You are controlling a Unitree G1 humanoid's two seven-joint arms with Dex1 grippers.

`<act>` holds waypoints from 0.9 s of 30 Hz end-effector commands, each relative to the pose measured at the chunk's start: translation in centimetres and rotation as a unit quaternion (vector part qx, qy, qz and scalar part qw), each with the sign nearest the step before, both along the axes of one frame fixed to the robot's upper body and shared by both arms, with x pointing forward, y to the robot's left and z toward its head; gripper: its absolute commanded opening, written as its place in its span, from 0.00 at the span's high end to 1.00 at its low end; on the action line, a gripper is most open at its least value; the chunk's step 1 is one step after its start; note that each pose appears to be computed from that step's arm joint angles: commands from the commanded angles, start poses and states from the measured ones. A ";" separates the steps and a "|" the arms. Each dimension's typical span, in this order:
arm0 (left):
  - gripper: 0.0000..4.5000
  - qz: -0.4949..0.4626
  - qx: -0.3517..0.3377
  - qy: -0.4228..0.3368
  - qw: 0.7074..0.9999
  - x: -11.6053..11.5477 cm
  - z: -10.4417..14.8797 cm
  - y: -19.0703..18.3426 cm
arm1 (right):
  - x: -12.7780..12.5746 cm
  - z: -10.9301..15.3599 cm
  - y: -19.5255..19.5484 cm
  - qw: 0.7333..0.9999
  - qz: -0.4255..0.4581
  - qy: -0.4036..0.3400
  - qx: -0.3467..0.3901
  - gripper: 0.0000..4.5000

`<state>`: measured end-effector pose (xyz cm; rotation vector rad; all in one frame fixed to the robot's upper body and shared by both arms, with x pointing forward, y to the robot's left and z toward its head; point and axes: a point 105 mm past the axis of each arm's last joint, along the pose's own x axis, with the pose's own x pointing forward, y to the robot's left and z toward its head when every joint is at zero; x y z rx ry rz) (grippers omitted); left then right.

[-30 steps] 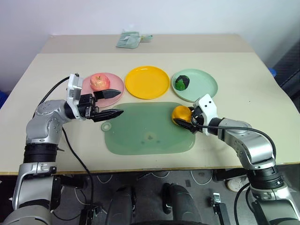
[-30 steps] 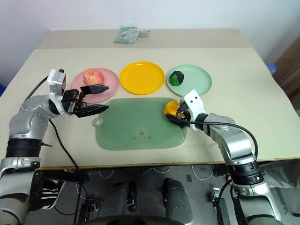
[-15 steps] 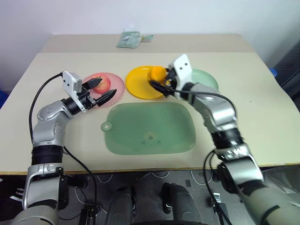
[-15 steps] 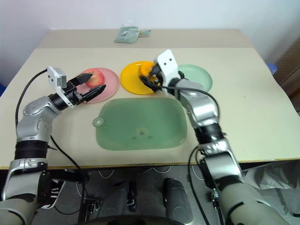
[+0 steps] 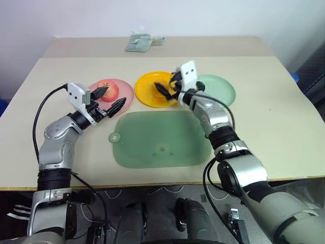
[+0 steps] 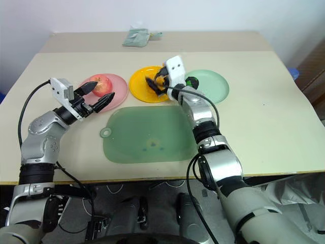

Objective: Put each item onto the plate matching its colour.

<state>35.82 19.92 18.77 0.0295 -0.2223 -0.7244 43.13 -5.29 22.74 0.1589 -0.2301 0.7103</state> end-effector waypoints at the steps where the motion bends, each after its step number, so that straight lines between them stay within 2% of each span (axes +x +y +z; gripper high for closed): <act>1: 0.00 -0.052 -0.005 -0.012 0.999 -1.1 0.6 0.9 | -3.4 1.7 -3.3 0.998 0.026 -0.053 -0.006 0.00; 3: 0.00 -0.073 -0.005 -0.014 0.997 -1.0 0.7 0.4 | -5.8 0.1 -4.4 0.995 0.042 -0.061 -0.069 0.00; 7: 0.00 -0.152 -0.016 -0.003 0.988 -1.9 0.8 -1.1 | -10.8 -1.8 -7.1 0.987 0.082 -0.046 -0.132 0.00; 13: 0.00 -0.254 -0.035 0.019 0.966 -3.2 0.9 -2.4 | -15.7 -2.8 -10.8 0.974 0.082 -0.008 -0.211 0.00; 15: 0.00 -0.264 -0.027 0.017 0.964 -2.3 1.0 -2.9 | -15.9 -2.7 -11.2 0.970 0.055 -0.013 -0.238 0.00; 19: 0.00 -0.288 -0.018 0.022 0.957 -1.5 0.6 -4.7 | -15.5 -3.0 -12.9 0.971 0.003 0.013 -0.238 0.00; 22: 0.00 -0.309 -0.015 0.018 0.951 -1.9 0.6 -5.7 | -16.4 -3.0 -13.5 0.975 0.004 0.030 -0.222 0.00; 27: 0.00 -0.298 -0.017 0.015 0.954 -2.0 0.9 -4.5 | -16.6 -2.9 -13.2 0.971 0.009 0.028 -0.238 0.00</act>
